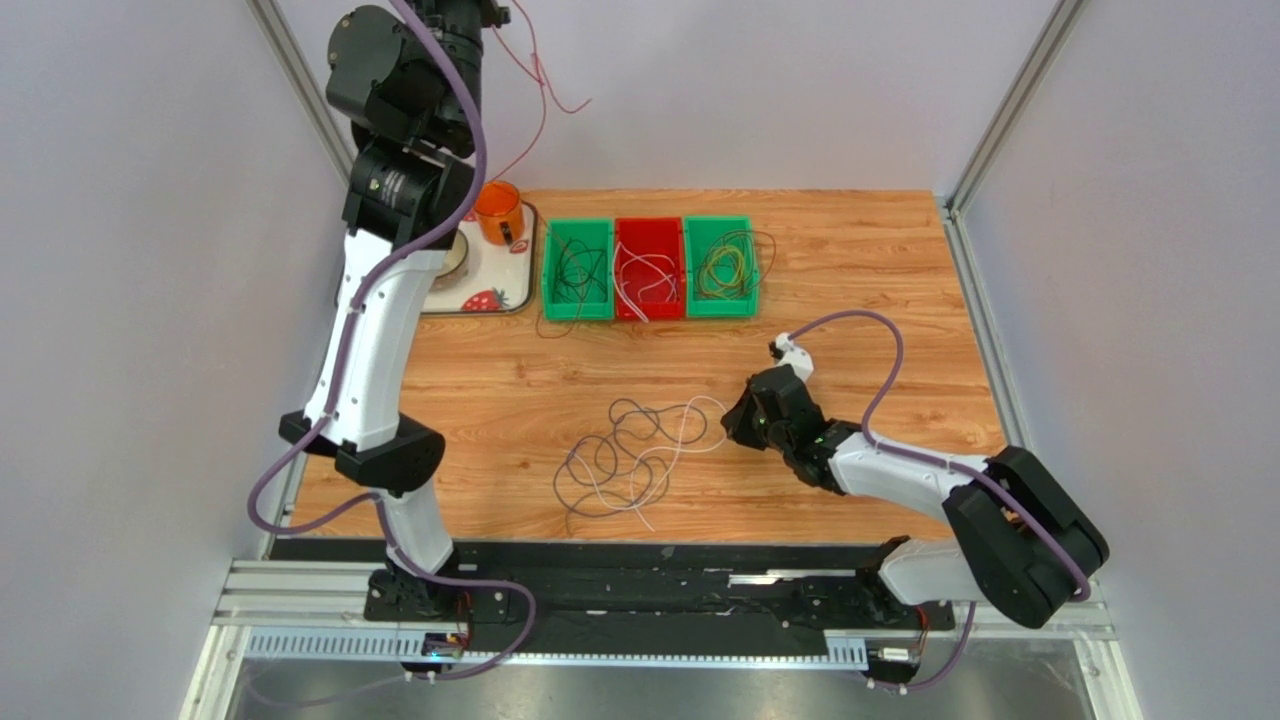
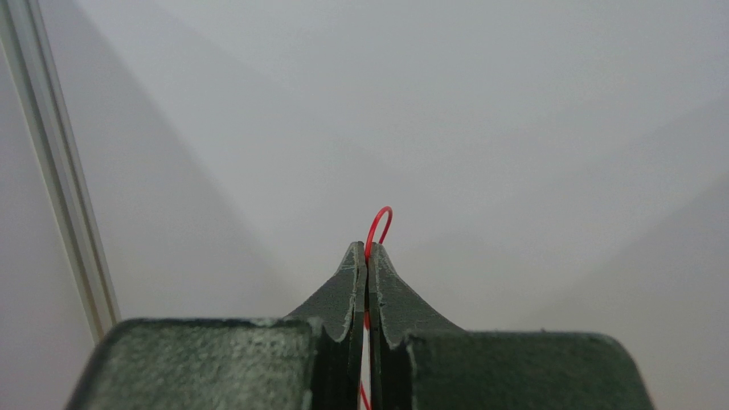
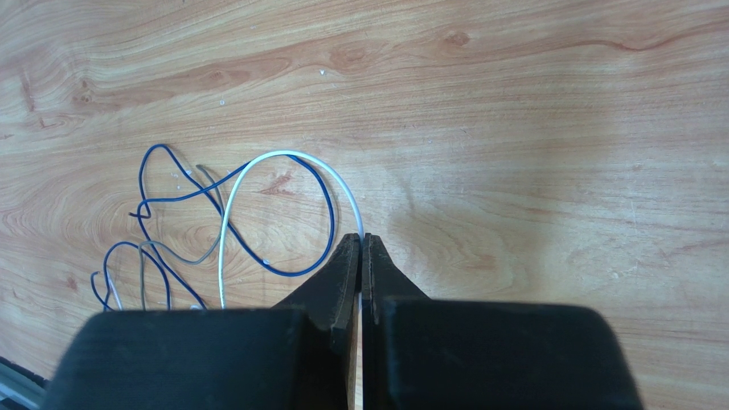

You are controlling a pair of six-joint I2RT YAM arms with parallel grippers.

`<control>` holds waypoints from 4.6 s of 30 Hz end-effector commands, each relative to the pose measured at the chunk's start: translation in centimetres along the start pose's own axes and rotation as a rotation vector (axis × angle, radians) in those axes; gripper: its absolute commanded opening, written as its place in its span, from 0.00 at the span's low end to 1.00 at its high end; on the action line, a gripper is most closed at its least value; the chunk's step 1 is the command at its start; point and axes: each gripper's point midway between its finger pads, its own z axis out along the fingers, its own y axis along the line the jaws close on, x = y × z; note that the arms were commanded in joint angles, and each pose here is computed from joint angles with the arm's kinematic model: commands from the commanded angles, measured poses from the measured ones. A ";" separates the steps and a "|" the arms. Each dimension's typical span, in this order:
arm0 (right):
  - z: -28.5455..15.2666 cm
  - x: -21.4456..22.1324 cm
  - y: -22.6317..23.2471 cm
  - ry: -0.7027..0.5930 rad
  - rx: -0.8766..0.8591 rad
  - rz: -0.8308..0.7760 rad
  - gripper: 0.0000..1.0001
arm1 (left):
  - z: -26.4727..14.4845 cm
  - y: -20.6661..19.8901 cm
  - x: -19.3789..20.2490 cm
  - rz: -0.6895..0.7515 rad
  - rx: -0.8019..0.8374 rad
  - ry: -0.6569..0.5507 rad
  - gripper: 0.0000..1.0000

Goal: Untangle the cables

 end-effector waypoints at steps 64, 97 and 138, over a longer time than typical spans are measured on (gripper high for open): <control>0.4 -0.3 3.6 -0.063 0.010 -0.156 0.00 | -19.2 6.8 -30.2 -0.412 0.186 -0.961 0.00; 0.5 0.0 4.2 -0.063 0.020 -0.208 0.00 | 5.6 2.9 3.7 -0.411 -0.007 -0.662 0.00; 0.7 0.4 4.6 -0.057 0.037 -0.245 0.00 | -5.3 3.7 40.5 -0.098 -0.171 0.382 0.00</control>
